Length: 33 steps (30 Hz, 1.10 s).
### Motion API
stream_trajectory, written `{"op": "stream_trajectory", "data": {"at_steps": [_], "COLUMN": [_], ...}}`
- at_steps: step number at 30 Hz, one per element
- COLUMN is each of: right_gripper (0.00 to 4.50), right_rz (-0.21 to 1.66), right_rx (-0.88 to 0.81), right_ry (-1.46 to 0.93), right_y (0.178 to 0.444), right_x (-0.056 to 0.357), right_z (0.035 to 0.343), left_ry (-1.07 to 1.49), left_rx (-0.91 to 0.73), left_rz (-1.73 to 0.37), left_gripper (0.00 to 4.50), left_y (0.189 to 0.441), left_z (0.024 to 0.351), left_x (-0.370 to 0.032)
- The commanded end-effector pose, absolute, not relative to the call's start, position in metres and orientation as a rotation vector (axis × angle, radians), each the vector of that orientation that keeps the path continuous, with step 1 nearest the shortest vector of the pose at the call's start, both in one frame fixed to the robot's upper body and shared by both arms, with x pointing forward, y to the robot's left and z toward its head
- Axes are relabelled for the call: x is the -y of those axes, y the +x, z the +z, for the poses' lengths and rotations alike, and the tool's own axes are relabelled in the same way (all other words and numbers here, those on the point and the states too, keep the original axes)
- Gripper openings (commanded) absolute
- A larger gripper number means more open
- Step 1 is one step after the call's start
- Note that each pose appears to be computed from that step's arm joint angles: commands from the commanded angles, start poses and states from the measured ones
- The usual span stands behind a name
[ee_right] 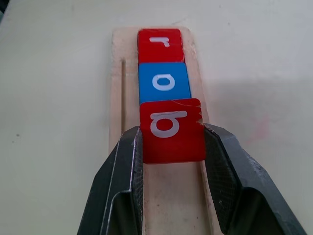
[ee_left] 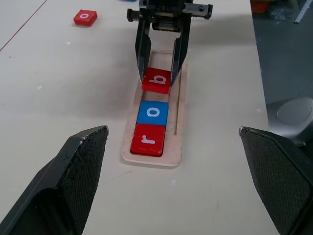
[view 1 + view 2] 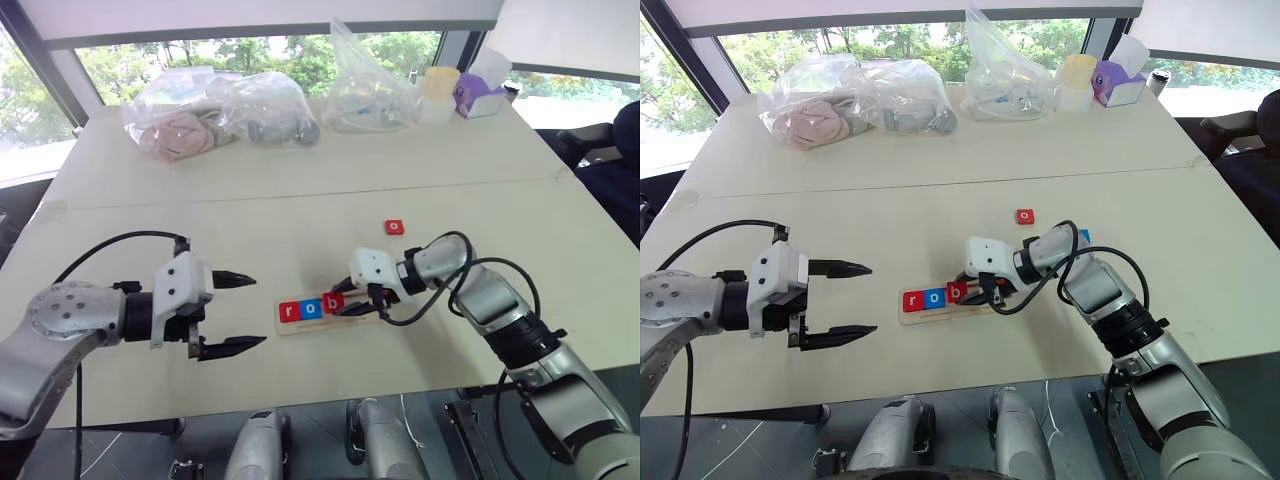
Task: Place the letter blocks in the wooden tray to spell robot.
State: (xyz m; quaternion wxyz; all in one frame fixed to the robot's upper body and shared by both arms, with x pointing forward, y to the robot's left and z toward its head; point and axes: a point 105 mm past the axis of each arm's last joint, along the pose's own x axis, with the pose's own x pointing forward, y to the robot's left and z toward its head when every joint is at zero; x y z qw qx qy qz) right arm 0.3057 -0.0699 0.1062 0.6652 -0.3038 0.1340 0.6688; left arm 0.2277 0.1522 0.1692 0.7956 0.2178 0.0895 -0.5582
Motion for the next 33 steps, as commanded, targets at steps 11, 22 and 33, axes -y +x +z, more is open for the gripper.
{"op": "stream_trajectory", "data": {"at_steps": [11, 22, 33], "right_gripper": [1.15, 4.44, 4.44], "right_rz": [1.534, 1.537, 1.219], "right_rx": [-0.278, -0.236, -0.137], "right_ry": [-0.707, -0.689, -0.699], "right_y": [0.304, 0.304, 0.346], "right_x": [0.064, 0.060, 0.092], "right_z": [0.107, 0.123, 0.154], "left_ry": [0.491, 0.480, 0.470], "left_rx": [-0.147, -0.138, -0.125], "left_rz": [-1.202, -1.193, -1.212], "left_gripper": [4.50, 4.50, 4.50], "left_y": [0.226, 0.228, 0.229], "left_z": [0.176, 0.176, 0.174], "left_x": [-0.149, -0.148, -0.143]}}
